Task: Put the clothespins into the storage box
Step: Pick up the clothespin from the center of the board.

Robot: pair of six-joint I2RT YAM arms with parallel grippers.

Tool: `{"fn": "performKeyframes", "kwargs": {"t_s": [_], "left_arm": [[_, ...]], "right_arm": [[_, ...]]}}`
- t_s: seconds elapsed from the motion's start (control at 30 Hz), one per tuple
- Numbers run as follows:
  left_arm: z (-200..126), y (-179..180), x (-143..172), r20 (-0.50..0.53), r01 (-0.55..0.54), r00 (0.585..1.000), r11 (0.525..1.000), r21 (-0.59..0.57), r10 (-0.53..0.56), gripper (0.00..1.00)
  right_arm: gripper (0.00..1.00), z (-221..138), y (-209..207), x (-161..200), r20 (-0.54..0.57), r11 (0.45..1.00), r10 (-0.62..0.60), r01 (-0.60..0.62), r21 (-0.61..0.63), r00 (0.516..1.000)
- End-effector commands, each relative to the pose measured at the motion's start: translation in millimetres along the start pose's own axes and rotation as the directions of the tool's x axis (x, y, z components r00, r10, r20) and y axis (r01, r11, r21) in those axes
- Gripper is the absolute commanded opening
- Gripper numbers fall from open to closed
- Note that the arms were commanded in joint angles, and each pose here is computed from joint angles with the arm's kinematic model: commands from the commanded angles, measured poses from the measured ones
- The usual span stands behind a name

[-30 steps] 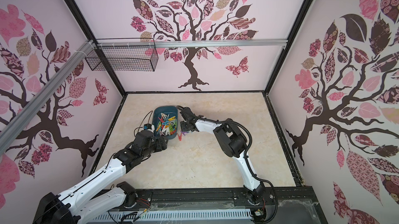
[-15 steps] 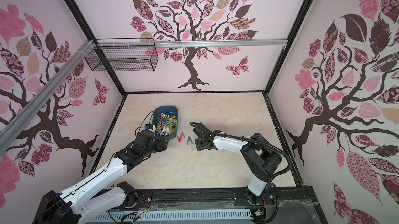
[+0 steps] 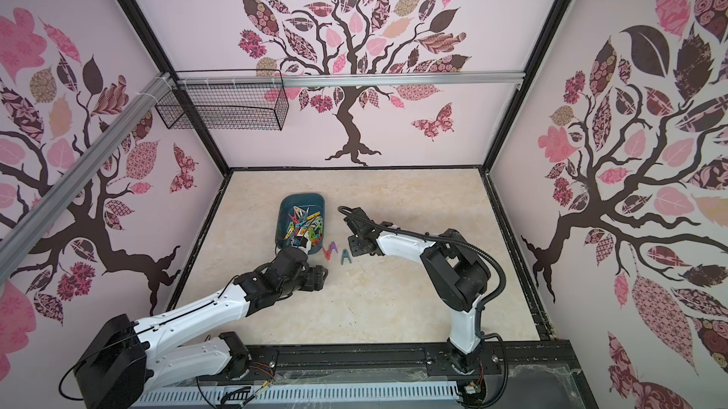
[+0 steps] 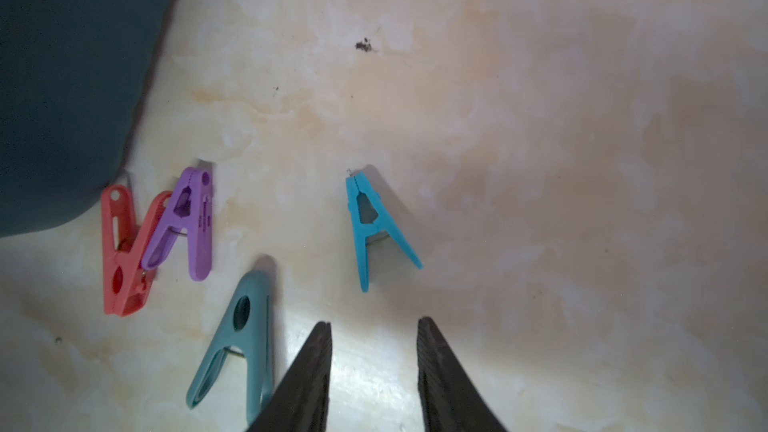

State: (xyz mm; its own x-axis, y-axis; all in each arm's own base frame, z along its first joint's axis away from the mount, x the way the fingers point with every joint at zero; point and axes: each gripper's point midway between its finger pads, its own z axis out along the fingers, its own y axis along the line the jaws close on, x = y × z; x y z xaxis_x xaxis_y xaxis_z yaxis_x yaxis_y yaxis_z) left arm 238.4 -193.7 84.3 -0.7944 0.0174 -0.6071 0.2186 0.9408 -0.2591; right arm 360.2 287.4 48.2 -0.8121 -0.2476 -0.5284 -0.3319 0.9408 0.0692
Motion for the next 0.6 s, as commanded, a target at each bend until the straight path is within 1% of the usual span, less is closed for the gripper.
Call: {"fn": "performKeyframes", "kwargs": {"t_s": [0.0, 0.23, 0.33, 0.43, 0.5, 0.57], "left_arm": [[0.7, -0.3, -2.5, 0.019, -0.006, 1.0, 1.0, -0.001, 0.006, 0.81], [-5.4, 3.7, -5.7, 0.037, -0.01, 0.999, 1.0, -0.017, 0.011, 0.82], [-7.0, 4.8, -7.0, 0.046, -0.005, 0.999, 1.0, -0.021, 0.006, 0.82], [-8.9, 6.3, -10.1, 0.059, 0.004, 0.998, 0.999, -0.031, -0.002, 0.82], [-12.4, 8.9, -14.6, 0.077, 0.006, 0.997, 0.999, -0.047, -0.002, 0.82], [-20.6, 14.1, -22.5, 0.104, 0.023, 0.994, 0.998, -0.06, -0.016, 0.83]], "right_arm": [[0.37, 15.6, 4.7, -4.6, -0.015, 1.0, -0.027, 0.028, 0.01, 1.0], [0.3, 38.1, 6.0, -1.4, -0.046, 0.999, -0.032, 0.033, 0.026, 0.998], [0.25, 42.5, 6.8, -2.4, -0.048, 0.999, -0.028, 0.03, 0.028, 0.998], [0.17, 46.6, 7.4, -1.9, -0.055, 0.999, -0.032, 0.033, 0.029, 0.998], [0.11, 43.7, 8.1, -5.2, -0.052, 0.999, -0.035, 0.036, 0.03, 0.998], [0.09, 31.7, 10.8, -15.7, -0.021, 0.999, -0.035, 0.036, 0.02, 0.999]]}}
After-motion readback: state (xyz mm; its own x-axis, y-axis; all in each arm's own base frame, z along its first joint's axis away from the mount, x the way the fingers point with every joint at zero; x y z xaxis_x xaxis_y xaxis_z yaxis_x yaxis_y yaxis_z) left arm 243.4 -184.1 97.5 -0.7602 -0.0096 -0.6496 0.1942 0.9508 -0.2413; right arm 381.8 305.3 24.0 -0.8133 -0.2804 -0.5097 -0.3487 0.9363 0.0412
